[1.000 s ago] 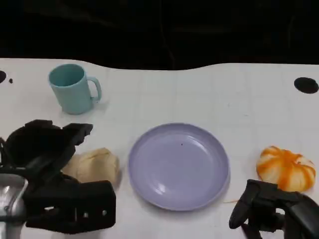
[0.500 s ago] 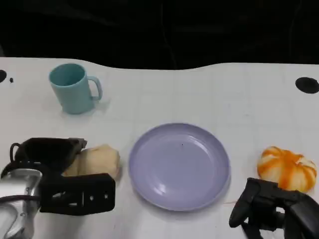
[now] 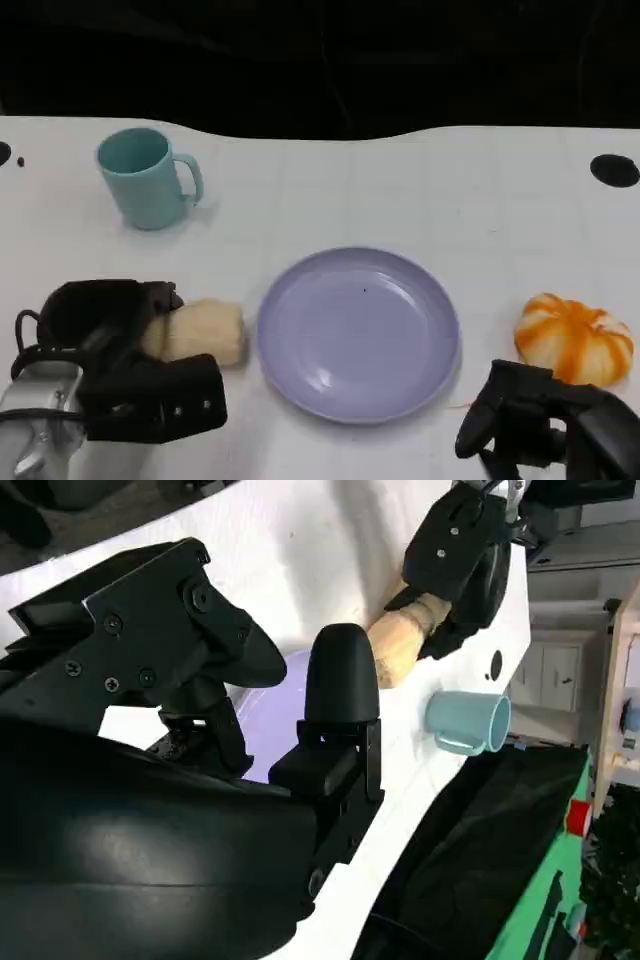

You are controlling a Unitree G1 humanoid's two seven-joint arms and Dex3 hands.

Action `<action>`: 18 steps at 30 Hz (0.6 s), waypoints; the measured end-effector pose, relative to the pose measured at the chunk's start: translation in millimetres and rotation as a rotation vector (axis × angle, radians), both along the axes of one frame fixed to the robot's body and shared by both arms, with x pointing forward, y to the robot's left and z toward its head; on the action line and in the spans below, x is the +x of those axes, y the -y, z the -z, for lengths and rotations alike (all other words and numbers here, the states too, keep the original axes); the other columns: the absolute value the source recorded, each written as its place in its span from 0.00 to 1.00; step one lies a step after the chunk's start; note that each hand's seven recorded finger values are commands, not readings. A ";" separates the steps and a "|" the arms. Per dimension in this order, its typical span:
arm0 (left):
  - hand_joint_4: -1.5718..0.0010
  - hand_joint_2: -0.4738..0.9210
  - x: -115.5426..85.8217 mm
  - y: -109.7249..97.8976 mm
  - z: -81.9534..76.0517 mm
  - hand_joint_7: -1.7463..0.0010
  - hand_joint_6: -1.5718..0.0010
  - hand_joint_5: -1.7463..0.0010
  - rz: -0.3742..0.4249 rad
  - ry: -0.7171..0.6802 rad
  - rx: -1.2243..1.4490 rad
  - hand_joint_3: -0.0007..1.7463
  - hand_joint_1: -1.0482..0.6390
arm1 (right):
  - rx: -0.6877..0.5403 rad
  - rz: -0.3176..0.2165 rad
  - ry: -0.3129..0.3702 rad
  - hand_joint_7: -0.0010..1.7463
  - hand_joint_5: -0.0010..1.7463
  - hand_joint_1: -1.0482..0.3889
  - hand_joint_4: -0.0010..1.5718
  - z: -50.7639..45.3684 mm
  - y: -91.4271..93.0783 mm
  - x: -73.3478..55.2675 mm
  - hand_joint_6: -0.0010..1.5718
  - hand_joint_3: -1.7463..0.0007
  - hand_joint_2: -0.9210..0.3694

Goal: Grasp the towel on the left side of the plate with the left hand and place it into the plate.

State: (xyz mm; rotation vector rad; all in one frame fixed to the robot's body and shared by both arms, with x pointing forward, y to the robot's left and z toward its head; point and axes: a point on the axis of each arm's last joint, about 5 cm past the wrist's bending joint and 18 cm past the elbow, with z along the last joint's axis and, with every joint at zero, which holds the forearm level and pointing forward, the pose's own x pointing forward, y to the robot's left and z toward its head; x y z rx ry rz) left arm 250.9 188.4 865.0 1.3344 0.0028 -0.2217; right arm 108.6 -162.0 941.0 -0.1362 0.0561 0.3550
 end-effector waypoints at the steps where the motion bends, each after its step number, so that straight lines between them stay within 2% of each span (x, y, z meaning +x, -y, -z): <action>1: 0.45 1.00 -0.5 -0.5 0.3 0.02 0.60 0.00 0.003 0.006 0.001 0.16 0.50 | 0.001 -0.002 -0.001 0.85 1.00 0.72 0.46 -0.1 -0.6 0.1 0.39 0.36 0.26; 4: 0.47 0.98 -2.4 -1.5 -1.3 0.00 0.61 0.00 0.013 0.020 -0.003 0.19 0.52 | 0.002 -0.003 -0.002 0.85 1.00 0.71 0.47 0.1 -1.8 0.3 0.39 0.36 0.27; 18: 0.46 0.93 -9.1 -5.0 -22.3 0.00 0.63 0.00 0.040 0.180 -0.083 0.18 0.52 | -0.007 0.009 -0.010 0.85 1.00 0.71 0.47 -2.3 -4.9 -0.8 0.40 0.36 0.27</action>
